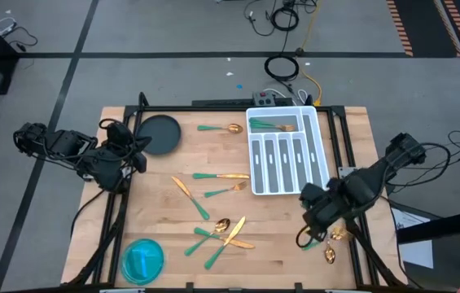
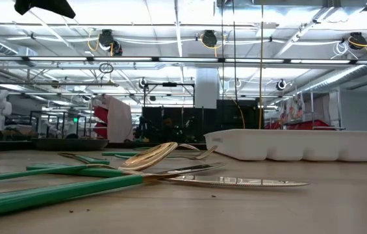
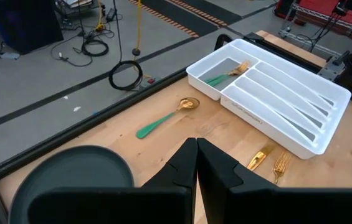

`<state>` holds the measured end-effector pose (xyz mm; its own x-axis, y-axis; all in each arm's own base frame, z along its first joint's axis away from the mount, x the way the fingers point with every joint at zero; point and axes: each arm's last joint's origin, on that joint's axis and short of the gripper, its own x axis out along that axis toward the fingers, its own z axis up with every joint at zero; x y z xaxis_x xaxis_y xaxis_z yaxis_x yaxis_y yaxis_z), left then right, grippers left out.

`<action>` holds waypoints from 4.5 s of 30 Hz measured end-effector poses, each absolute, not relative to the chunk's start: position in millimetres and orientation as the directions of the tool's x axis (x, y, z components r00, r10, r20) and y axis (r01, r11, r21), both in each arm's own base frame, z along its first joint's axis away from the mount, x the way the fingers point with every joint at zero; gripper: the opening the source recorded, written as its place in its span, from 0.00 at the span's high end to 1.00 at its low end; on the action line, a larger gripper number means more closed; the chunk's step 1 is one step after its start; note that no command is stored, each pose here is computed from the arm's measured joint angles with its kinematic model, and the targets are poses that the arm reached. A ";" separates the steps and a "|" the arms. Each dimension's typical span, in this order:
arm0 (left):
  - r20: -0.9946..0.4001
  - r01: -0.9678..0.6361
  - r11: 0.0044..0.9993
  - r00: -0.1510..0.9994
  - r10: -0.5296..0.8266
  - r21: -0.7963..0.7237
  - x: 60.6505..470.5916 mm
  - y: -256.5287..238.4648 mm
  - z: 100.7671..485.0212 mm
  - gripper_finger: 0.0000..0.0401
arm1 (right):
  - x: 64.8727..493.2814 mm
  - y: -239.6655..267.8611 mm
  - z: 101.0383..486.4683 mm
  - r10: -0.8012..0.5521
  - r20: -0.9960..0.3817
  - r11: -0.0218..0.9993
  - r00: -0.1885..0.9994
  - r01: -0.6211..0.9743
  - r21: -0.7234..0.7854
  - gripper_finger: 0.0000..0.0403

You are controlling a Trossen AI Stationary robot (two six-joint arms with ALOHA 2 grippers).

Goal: Sort silverware
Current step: Put the green fork into the silverware tray

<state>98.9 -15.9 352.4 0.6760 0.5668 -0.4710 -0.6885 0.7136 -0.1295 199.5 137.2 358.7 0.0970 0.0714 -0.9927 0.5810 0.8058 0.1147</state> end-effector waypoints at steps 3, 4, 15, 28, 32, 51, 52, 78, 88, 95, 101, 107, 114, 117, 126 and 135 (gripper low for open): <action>-0.471 -0.688 0.714 0.676 0.567 -0.130 98.9 -15.9 352.4 0.96 | 204.6 127.6 378.3 0.049 -0.978 0.811 0.204 0.563 0.158 1.00; -0.471 -0.689 0.713 0.676 0.567 -0.130 98.9 -15.9 352.4 0.96 | 206.0 124.2 382.8 0.040 -0.973 0.811 0.226 0.561 0.164 1.00; -0.471 -0.689 0.713 0.676 0.567 -0.130 98.9 -15.9 352.4 0.96 | 227.1 98.2 383.7 -0.037 -0.967 0.837 0.250 0.537 0.107 1.00; -0.468 -0.690 0.710 0.679 0.565 -0.144 99.3 -16.1 352.9 0.96 | 273.8 28.0 378.7 -0.090 -0.930 0.913 0.357 0.403 0.066 1.00; -0.463 -0.689 0.708 0.684 0.564 -0.155 99.9 -16.3 353.5 0.96 | 276.4 0.2 378.9 -0.125 -0.926 0.929 0.357 0.370 0.018 1.00; -0.423 -0.720 0.644 0.684 0.594 -0.259 105.3 -17.6 355.8 0.96 | 262.1 -139.7 389.6 -0.277 -0.821 0.946 0.499 0.290 -0.143 1.00; -0.417 -0.726 0.635 0.680 0.604 -0.265 105.6 -17.5 355.8 0.96 | 260.0 -146.2 390.5 -0.281 -0.812 0.946 0.511 0.288 -0.146 1.00; -0.385 -0.766 0.591 0.640 0.665 -0.253 113.5 -19.4 353.8 0.96 | 265.2 -264.7 307.3 -0.209 -0.895 0.978 0.393 0.076 -0.195 1.00; -0.362 -0.777 0.580 0.628 0.689 -0.245 113.1 -18.7 354.4 0.96 | 271.9 -272.2 282.7 -0.150 -0.931 0.986 0.333 -0.013 -0.164 1.00; -0.362 -0.777 0.580 0.628 0.689 -0.245 113.1 -18.7 354.4 0.96 | 279.8 -281.2 254.7 -0.097 -0.955 0.993 0.279 -0.034 -0.110 1.00; -0.362 -0.777 0.579 0.628 0.689 -0.245 113.1 -18.7 354.4 0.96 | 285.0 -286.9 235.9 -0.067 -0.966 0.996 0.251 -0.041 -0.079 1.00; -0.362 -0.777 0.579 0.628 0.689 -0.245 113.1 -18.7 354.4 0.96 | 287.9 -291.4 220.4 -0.038 -0.973 0.998 0.228 -0.048 -0.050 1.00; -0.363 -0.778 0.580 0.627 0.689 -0.244 113.5 -18.8 354.3 0.96 | 290.3 -297.0 202.1 -0.008 -0.979 0.998 0.204 -0.060 -0.020 1.00; -0.362 -0.778 0.579 0.627 0.690 -0.244 113.5 -18.7 354.3 0.96 | 291.0 -299.3 193.4 0.017 -0.980 0.998 0.200 -0.058 0.006 1.00; -0.358 -0.780 0.577 0.625 0.694 -0.243 113.4 -18.6 354.4 0.96 | 295.0 -305.0 182.1 0.010 -0.977 0.998 0.215 -0.059 -0.003 1.00; -0.355 -0.781 0.575 0.623 0.697 -0.242 113.4 -18.5 354.5 0.96 | 291.2 -309.7 180.4 0.025 -0.972 0.999 0.235 -0.047 0.015 1.00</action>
<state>113.4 -18.5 354.5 0.6232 0.6967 -0.3553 -0.7812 0.5753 -0.2422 291.2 -309.7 180.4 0.2349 0.0251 -0.9717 -0.0465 0.9988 0.0146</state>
